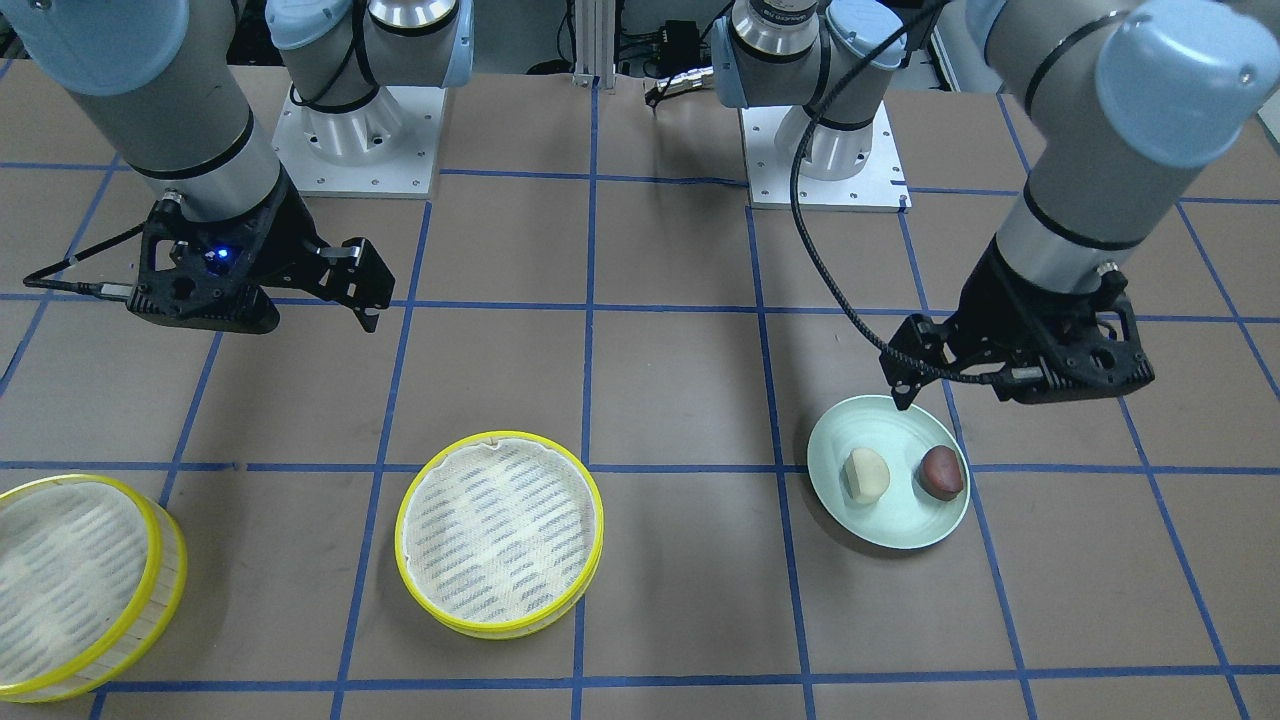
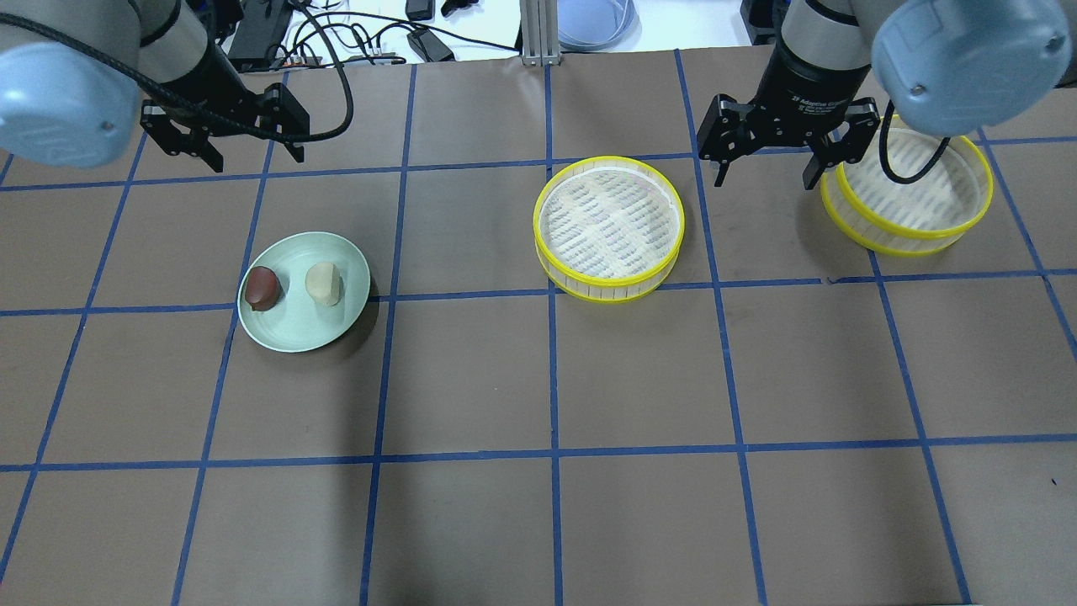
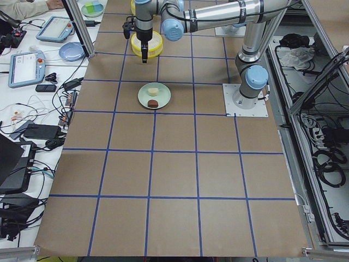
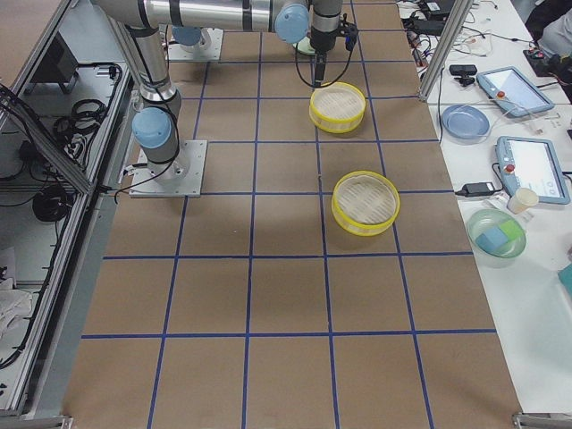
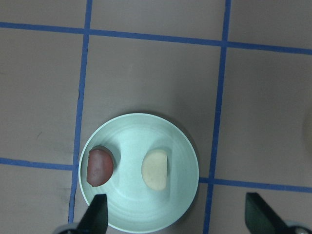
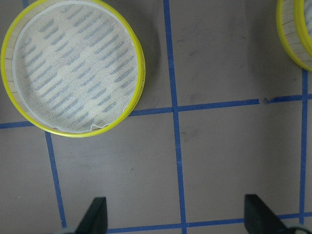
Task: Stack buns with steamer
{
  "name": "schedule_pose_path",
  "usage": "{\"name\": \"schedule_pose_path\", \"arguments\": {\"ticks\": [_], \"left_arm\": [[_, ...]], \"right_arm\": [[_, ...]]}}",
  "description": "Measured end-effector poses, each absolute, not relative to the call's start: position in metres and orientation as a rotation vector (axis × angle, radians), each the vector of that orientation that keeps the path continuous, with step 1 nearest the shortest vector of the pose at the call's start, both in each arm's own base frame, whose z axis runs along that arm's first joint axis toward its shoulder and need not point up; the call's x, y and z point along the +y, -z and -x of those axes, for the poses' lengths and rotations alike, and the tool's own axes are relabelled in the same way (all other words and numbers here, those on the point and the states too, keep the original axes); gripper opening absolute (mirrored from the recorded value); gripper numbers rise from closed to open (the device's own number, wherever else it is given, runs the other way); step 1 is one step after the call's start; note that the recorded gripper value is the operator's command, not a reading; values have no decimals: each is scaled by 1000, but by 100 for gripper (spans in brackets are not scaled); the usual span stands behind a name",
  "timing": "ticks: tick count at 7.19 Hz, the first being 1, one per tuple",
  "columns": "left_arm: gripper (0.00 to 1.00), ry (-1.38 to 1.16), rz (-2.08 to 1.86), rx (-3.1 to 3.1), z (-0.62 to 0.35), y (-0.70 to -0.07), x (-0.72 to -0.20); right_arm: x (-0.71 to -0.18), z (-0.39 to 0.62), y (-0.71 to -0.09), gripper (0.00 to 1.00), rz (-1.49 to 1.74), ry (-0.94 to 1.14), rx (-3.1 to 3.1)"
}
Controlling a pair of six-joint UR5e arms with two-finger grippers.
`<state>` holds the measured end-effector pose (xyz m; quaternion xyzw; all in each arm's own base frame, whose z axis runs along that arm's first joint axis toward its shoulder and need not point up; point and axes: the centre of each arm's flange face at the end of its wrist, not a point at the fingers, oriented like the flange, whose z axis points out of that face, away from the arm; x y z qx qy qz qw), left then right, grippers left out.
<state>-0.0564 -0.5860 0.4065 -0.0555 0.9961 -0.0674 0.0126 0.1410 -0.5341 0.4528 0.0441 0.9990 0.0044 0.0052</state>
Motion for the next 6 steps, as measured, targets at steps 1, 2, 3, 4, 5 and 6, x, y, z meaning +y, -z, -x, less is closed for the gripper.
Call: {"name": "schedule_pose_path", "arguments": {"ticks": [1, 2, 3, 4, 5, 6], "left_arm": [[100, 213, 183, 3099, 51, -383, -588], [100, 195, 191, 3097, 45, -368, -590], [100, 167, 194, 3097, 40, -355, -592], [100, 135, 194, 3097, 37, -343, -595], [100, 95, 193, 3100, 35, -327, -599], [100, 46, 171, 3104, 34, -309, -603]], "right_arm": [[-536, -139, -454, 100, -144, 6, 3130], [-539, -133, -456, 100, -156, 27, 3131], [-543, -118, -456, 100, -156, 43, 3133], [-550, -93, -455, 100, -138, 44, 3135], [-558, -60, -450, 100, -140, 34, 3135], [-569, -22, -442, 100, -137, 37, 3135]]}}
